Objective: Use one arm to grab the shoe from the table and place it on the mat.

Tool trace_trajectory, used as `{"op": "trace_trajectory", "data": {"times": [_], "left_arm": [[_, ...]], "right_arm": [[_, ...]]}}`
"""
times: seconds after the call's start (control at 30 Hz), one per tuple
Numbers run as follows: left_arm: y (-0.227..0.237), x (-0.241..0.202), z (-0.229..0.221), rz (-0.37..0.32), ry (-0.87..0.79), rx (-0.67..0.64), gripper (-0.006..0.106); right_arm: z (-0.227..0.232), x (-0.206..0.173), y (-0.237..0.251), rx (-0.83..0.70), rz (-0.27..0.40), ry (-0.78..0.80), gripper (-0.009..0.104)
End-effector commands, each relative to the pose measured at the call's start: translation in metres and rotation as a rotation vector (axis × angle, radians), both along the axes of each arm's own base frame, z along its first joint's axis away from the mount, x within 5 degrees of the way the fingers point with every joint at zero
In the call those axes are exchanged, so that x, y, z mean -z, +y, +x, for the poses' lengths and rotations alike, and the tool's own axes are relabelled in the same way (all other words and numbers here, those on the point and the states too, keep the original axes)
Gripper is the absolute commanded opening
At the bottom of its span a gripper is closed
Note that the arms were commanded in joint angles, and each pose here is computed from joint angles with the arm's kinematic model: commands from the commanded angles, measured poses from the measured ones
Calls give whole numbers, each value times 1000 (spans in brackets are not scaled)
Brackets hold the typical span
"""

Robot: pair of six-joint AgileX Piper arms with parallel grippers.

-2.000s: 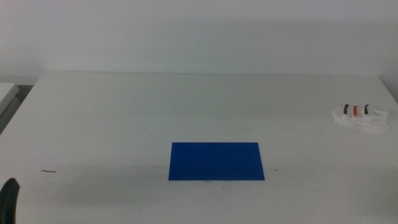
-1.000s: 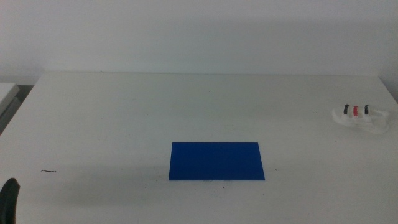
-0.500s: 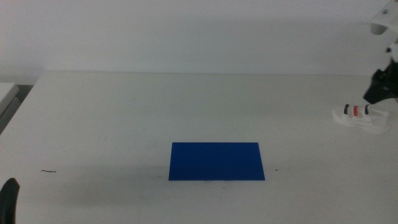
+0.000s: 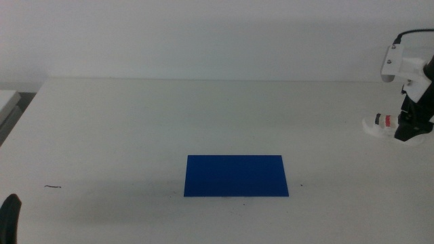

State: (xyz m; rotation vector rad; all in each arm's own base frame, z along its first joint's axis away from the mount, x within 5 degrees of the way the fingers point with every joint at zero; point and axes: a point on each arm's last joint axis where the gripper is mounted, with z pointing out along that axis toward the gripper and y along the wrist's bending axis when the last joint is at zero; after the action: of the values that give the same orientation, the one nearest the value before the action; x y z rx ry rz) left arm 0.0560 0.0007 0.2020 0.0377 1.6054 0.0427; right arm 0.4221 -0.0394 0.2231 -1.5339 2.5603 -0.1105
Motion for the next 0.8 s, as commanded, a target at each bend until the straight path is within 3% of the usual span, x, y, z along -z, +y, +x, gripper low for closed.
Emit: {"op": "trace_trajectory", "data": {"times": [0.0,0.37,0.63,0.7,0.77], "left_arm": [[0,-1,0,-5,-7,2,94],[0,-1,0,-5,-7,2,94],[0,-1,0,-5,-7,2,94],[0,-1,0,-5,-7,2,94],[0,-1,0,-5,-7,2,94]], "right_arm": [[4,-1,-3,61,21,-21,87],[24,2,-23,84,-5,-76,87],[42,42,-30,79,-11,-72,87],[44,55,-30,77,-10,-53,83],[45,65,-31,76,-9,-40,73]]}}
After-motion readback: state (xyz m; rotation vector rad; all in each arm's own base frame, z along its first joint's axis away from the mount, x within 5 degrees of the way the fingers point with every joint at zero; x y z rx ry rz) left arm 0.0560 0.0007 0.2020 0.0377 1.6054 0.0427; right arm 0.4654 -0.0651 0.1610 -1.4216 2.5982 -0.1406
